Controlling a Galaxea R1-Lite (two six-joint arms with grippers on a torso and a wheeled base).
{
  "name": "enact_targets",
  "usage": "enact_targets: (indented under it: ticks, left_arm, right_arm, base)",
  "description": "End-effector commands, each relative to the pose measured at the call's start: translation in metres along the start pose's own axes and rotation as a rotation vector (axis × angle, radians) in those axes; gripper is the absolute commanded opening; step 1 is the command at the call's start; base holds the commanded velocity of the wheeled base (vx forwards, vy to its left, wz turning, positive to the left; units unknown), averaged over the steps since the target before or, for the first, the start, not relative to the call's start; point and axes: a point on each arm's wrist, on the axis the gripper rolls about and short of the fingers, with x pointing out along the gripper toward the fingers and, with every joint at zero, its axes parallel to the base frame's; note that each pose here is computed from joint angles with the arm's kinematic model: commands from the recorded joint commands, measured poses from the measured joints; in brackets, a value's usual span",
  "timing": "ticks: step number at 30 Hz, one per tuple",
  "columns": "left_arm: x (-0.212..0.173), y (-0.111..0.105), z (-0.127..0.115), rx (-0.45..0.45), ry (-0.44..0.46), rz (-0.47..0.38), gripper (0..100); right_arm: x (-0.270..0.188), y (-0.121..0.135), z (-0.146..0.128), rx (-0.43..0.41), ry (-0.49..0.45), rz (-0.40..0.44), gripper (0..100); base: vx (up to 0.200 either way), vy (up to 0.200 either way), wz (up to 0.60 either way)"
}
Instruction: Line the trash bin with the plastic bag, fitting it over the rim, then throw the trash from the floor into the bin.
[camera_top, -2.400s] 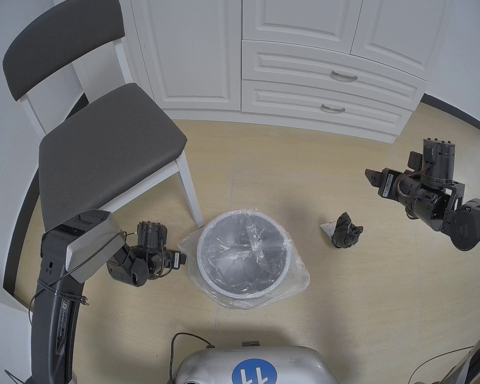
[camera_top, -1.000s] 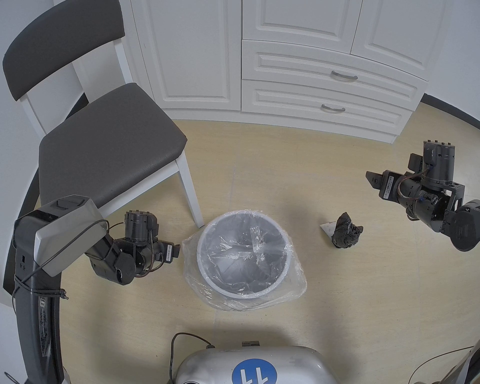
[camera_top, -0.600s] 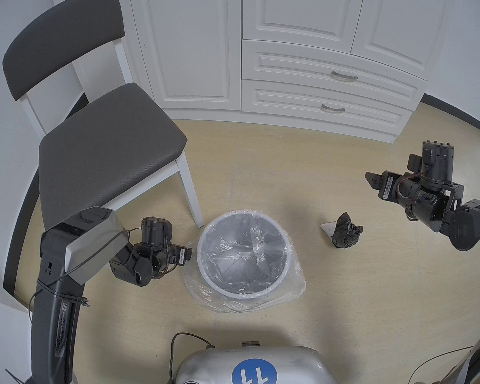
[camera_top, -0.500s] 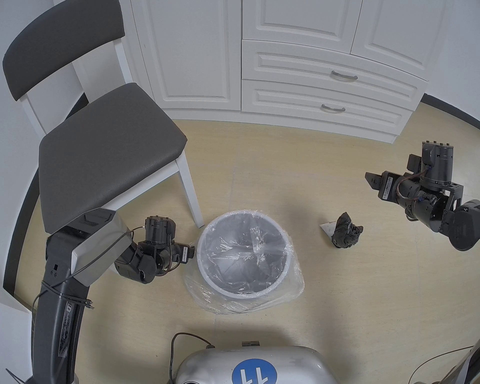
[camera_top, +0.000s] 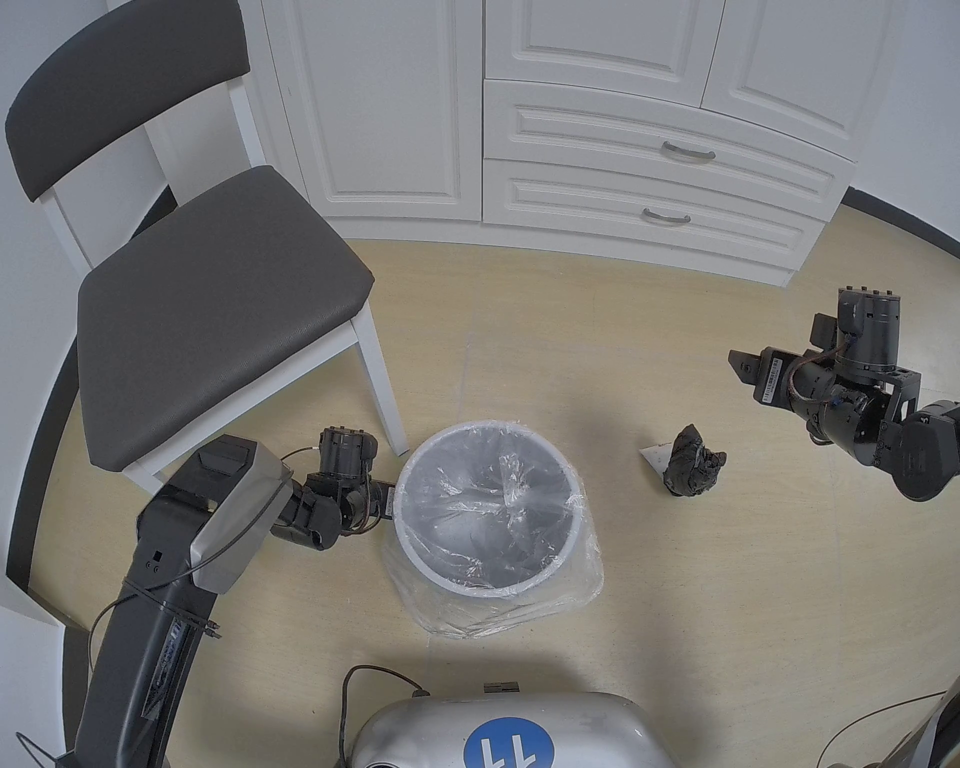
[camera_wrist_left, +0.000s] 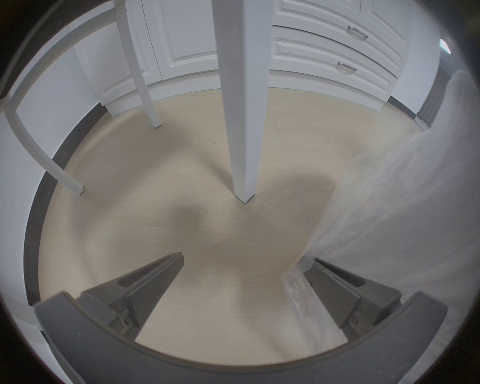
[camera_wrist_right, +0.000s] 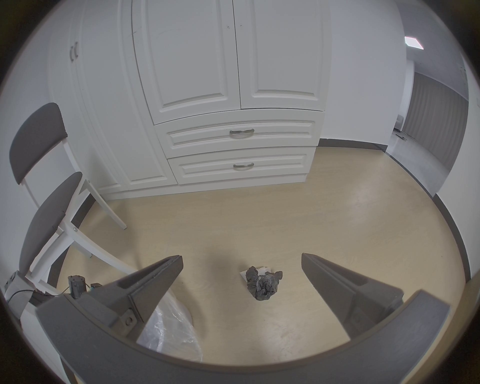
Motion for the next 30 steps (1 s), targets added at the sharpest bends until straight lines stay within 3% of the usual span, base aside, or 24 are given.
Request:
enact_targets:
  ticks: [1,7,9,13,19,22,30]
  left_arm:
    - [0.01,-0.002,-0.01,-0.001,0.011,0.002,100]
    - [-0.01,0.008,0.018,-0.04,-0.038,0.019,100]
    - [-0.037,0.015,0.038,-0.069,-0.05,0.022,100]
    - [-0.081,0.026,0.051,-0.07,-0.031,0.031,100]
    - [-0.127,0.031,0.048,-0.069,-0.014,0.029,100]
    - [-0.157,0.03,0.045,-0.066,-0.073,0.019,100]
    - [-0.22,0.013,0.039,-0.032,-0.092,-0.039,100]
  right_arm:
    - [0.001,0.0,-0.002,-0.003,0.006,0.0,100]
    - [0.0,0.0,-0.002,-0.003,0.008,0.007,100]
    - [-0.002,-0.001,-0.001,-0.002,0.007,0.014,100]
    - [-0.004,-0.001,0.0,0.0,0.003,0.016,100]
    - [-0.013,-0.004,-0.001,-0.044,0.008,0.021,100]
    - [-0.024,-0.008,-0.003,-0.091,0.01,0.022,100]
    - [-0.049,-0.016,0.007,-0.087,-0.027,0.057,100]
  base:
    - [0.0,0.0,0.0]
    - [0.0,0.0,0.0]
    - [0.0,0.0,0.0]
    - [0.0,0.0,0.0]
    - [0.0,0.0,0.0]
    - [0.0,0.0,0.0]
    - [0.0,0.0,0.0]
